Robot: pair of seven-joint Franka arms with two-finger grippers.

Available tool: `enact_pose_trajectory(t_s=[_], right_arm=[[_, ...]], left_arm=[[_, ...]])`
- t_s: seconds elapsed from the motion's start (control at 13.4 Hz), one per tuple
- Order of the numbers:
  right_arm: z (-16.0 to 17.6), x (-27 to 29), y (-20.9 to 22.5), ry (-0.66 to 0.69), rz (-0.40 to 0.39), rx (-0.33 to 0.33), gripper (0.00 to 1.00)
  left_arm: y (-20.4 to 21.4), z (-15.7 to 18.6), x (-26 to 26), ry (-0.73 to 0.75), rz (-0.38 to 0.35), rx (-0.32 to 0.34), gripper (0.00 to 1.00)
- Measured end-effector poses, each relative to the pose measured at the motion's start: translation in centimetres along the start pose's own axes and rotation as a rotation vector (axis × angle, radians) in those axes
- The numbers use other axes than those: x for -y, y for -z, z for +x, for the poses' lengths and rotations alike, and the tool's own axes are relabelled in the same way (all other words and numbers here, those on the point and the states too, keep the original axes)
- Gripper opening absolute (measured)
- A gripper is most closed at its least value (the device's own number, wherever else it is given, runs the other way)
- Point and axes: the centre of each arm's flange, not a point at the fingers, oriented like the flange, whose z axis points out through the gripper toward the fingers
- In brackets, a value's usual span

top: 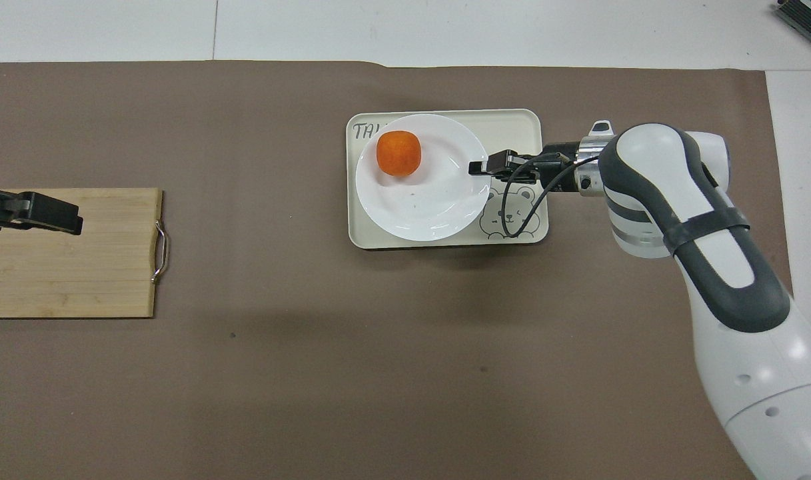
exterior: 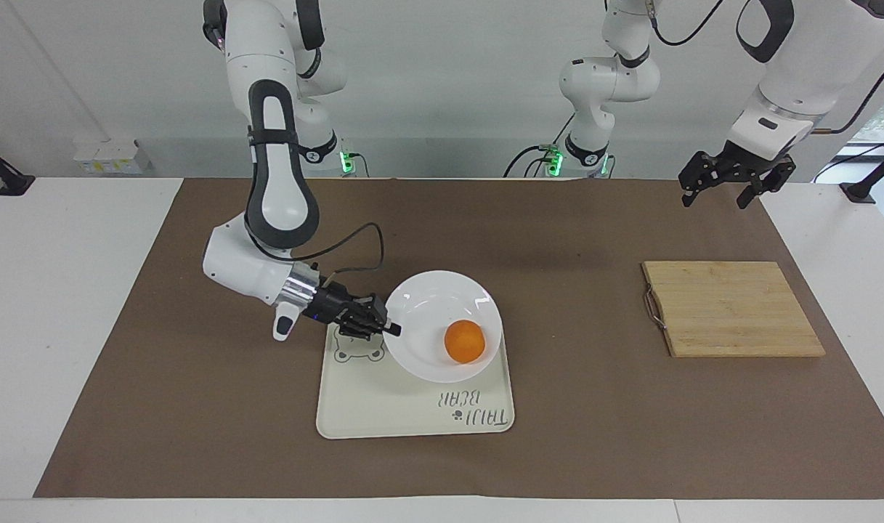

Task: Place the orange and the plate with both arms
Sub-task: 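Slide the plate with the orange onto the bear tray, then open the right gripper and pull it away from the plate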

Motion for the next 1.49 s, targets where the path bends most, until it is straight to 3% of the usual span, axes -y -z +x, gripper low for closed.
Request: enact_pose_trajectory(t_s=[0.22,0.52,1.12,1.27,1.49], right_arm=[[1.7,-3.2,-1.8,-0.016,-0.016,0.0,0.08],[2.5,-6.8,-0.7,0.055,-0.045,-0.008,0.08],[1.8,-7.0,-2.0,0.059,-0.045,0.015,0.08],[1.8,-7.1,-2.0,0.064,-0.055,0.022,0.27],[2.0,-6.4,-1.3,0.095,-0.145,0.072,0.62]], left_arm=[[0.0,0.0,0.0,0.0,0.0,0.0,1.0],[0.0,0.0,0.0,0.0,0.0,0.0,1.0],[0.0,0.0,0.0,0.0,0.0,0.0,1.0],[0.0,0.0,0.0,0.0,0.0,0.0,1.0],[0.0,0.0,0.0,0.0,0.0,0.0,1.0]])
